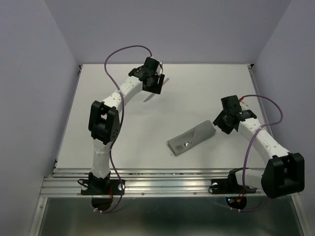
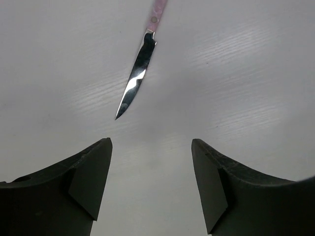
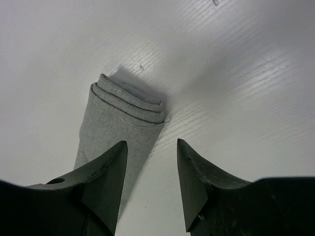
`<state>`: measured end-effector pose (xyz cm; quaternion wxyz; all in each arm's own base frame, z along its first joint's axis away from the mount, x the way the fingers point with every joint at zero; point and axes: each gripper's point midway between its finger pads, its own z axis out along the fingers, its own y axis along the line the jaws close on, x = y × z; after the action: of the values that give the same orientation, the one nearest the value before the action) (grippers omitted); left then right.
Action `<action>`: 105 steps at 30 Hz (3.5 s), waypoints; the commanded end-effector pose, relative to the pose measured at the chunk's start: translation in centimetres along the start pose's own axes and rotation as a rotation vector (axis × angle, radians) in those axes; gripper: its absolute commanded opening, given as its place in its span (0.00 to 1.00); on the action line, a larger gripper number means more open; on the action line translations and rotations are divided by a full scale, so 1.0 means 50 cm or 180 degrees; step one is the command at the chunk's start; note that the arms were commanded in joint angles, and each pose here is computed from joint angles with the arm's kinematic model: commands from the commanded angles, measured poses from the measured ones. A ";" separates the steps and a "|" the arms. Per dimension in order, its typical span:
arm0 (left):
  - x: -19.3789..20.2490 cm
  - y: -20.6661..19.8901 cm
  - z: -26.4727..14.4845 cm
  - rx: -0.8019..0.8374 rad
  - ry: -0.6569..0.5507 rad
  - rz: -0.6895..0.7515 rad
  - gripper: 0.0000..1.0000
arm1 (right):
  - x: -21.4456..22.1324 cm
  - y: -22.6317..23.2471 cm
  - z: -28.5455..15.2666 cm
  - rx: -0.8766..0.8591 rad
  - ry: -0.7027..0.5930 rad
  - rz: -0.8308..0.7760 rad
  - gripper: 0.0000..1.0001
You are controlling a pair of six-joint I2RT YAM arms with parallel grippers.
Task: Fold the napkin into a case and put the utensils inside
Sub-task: Pick up the knife from the corner of the board, then stuff the knife into the folded napkin.
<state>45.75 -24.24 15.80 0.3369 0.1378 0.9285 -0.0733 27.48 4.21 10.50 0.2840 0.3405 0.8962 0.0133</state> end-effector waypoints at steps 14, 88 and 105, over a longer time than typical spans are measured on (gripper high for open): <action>-0.084 0.001 0.175 -0.0071 -0.0233 0.0738 0.76 | 0.033 -0.005 0.009 -0.0129 0.0284 -0.0202 0.54; 0.206 -0.238 -0.116 0.1130 0.0184 0.0746 0.00 | -0.050 0.011 0.122 0.0044 0.0268 -0.0120 0.28; 0.352 -0.336 -0.131 0.1307 0.0371 0.1448 0.00 | -0.016 0.063 0.181 -0.0263 0.0661 -0.0348 0.27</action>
<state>23.88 -34.24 8.73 0.2266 0.3936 0.8738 -0.1736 32.74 3.72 3.16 0.1838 0.2912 0.9382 0.0347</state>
